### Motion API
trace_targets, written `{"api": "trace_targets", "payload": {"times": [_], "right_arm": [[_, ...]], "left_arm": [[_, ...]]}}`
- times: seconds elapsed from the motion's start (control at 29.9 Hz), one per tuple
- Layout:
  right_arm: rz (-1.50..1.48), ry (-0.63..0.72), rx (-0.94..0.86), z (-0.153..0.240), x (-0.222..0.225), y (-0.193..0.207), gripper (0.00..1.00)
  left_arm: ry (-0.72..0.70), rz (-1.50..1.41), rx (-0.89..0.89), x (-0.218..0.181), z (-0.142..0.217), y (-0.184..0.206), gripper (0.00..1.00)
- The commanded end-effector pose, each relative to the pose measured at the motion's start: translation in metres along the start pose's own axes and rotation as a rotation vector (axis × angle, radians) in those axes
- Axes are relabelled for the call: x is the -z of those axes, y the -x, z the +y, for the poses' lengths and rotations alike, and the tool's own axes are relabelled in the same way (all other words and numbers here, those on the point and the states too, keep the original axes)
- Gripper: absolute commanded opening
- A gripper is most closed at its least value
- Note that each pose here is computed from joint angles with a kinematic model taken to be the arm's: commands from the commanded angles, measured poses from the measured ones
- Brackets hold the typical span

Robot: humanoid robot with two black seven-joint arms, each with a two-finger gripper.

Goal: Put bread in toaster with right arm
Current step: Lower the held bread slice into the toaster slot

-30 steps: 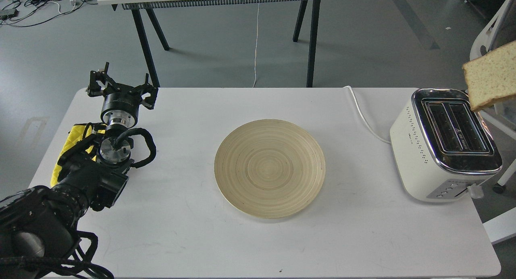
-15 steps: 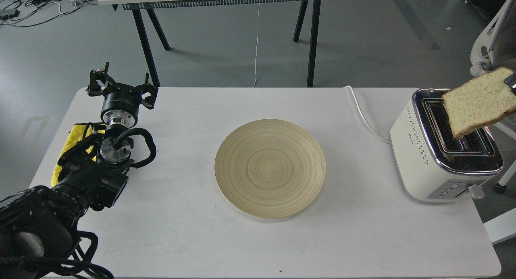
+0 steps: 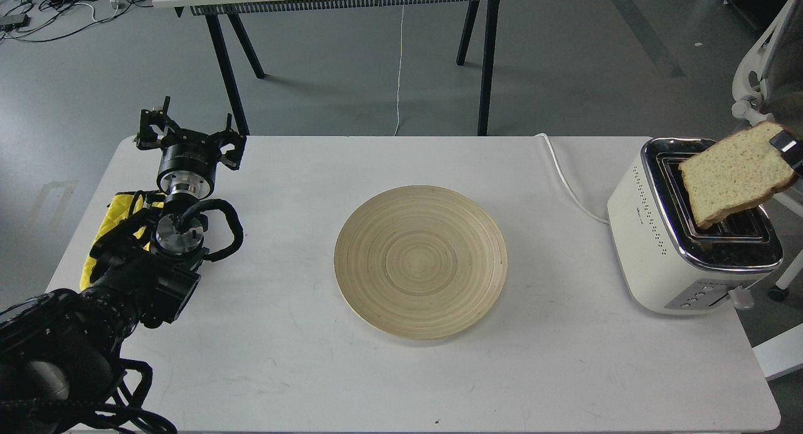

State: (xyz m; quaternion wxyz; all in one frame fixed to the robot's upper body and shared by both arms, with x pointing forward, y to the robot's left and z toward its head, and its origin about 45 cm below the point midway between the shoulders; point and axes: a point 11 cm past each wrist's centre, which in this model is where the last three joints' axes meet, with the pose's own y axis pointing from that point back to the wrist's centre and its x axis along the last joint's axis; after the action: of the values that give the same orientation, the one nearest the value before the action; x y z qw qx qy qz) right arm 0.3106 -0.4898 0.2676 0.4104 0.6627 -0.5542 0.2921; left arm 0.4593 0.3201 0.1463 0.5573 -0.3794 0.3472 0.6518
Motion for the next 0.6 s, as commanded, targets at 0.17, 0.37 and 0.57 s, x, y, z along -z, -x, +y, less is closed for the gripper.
{"api": "trace_targets", "payload": {"times": [0.17, 0.37, 0.57], "right_arm": [[-0.023, -0.02, 0.034, -0.012, 0.005, 0.024, 0.21], [-0.044, -0.053, 0.027, -0.02, 0.016, 0.027, 0.92], [-0.043, -0.055, 0.006, -0.02, 0.018, 0.016, 0.99]], "left_arm": [[0.0, 0.0, 0.0, 0.0, 0.0, 0.0, 1.0], [0.001, -0.001, 0.0, -0.001, 0.0, 0.0, 1.0], [0.001, -0.001, 0.0, -0.001, 0.0, 0.0, 1.0]]}}
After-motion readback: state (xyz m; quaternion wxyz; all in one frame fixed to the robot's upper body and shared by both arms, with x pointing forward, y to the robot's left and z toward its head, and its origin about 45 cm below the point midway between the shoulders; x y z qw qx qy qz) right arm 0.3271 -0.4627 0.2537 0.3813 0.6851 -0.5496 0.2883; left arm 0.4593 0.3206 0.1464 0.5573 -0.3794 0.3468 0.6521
